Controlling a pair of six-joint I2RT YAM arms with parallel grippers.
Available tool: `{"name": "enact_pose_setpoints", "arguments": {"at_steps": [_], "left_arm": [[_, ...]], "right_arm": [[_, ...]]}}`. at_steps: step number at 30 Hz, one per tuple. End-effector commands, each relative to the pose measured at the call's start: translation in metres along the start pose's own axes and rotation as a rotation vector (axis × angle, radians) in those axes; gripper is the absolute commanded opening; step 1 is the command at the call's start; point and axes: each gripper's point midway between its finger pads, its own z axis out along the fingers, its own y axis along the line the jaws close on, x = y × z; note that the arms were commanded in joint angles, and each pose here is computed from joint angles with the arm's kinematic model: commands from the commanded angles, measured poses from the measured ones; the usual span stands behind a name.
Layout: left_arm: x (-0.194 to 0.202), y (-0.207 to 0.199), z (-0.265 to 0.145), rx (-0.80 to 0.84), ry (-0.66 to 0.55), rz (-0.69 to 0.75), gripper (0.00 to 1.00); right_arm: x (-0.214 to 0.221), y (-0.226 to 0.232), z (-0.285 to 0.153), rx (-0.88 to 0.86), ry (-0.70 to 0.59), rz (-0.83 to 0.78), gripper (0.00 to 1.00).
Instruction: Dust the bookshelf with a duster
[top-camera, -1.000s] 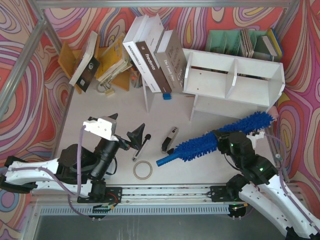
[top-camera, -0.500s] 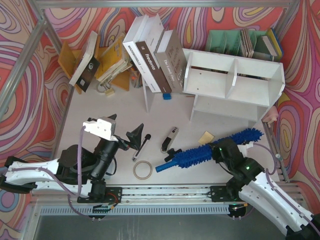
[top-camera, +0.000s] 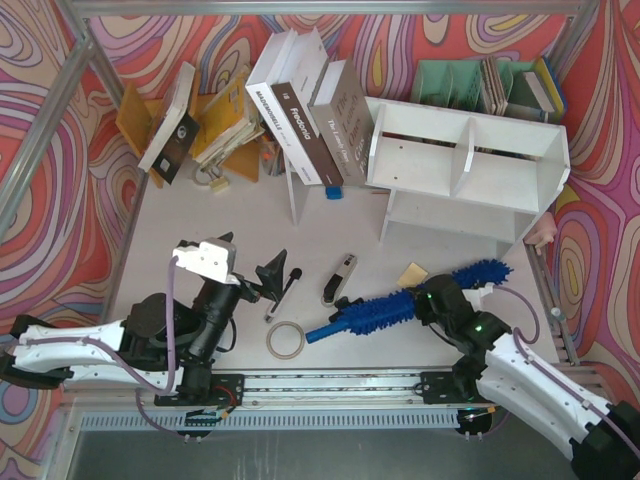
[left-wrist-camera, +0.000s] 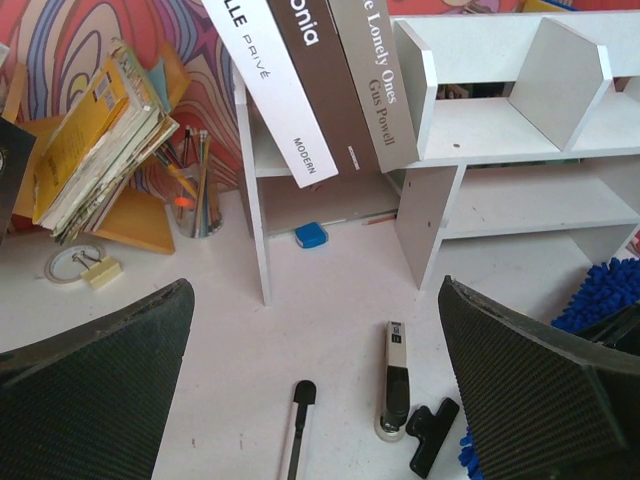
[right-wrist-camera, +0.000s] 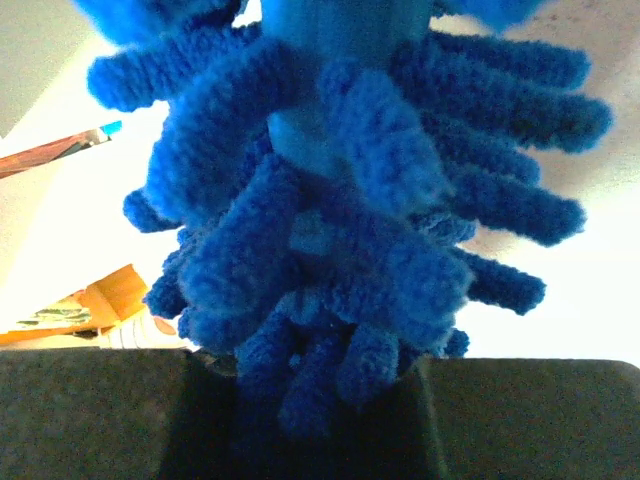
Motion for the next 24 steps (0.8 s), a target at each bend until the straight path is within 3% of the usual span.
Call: {"name": "enact_pose_setpoints", "arguments": {"at_steps": [1,11,16,24], "left_arm": [[0.002,0.007,0.001,-0.038,-0.007,-0.029,0.98],[0.006,0.010,0.002,-0.051,-0.001,-0.044,0.98],[0.006,0.013,0.001,-0.055,-0.003,-0.051,0.98],[0.011,0.012,0.004,-0.067,0.002,-0.066,0.98]], "right_arm": [[0.010,0.022,0.006,-0.088,0.041,0.061,0.23],[0.012,0.022,0.011,-0.045,0.034,0.059,0.49],[0.009,0.018,0.009,-0.045,0.022,0.068,0.53],[-0.004,0.026,-0.004,-0.035,-0.036,0.001,0.73]]}}
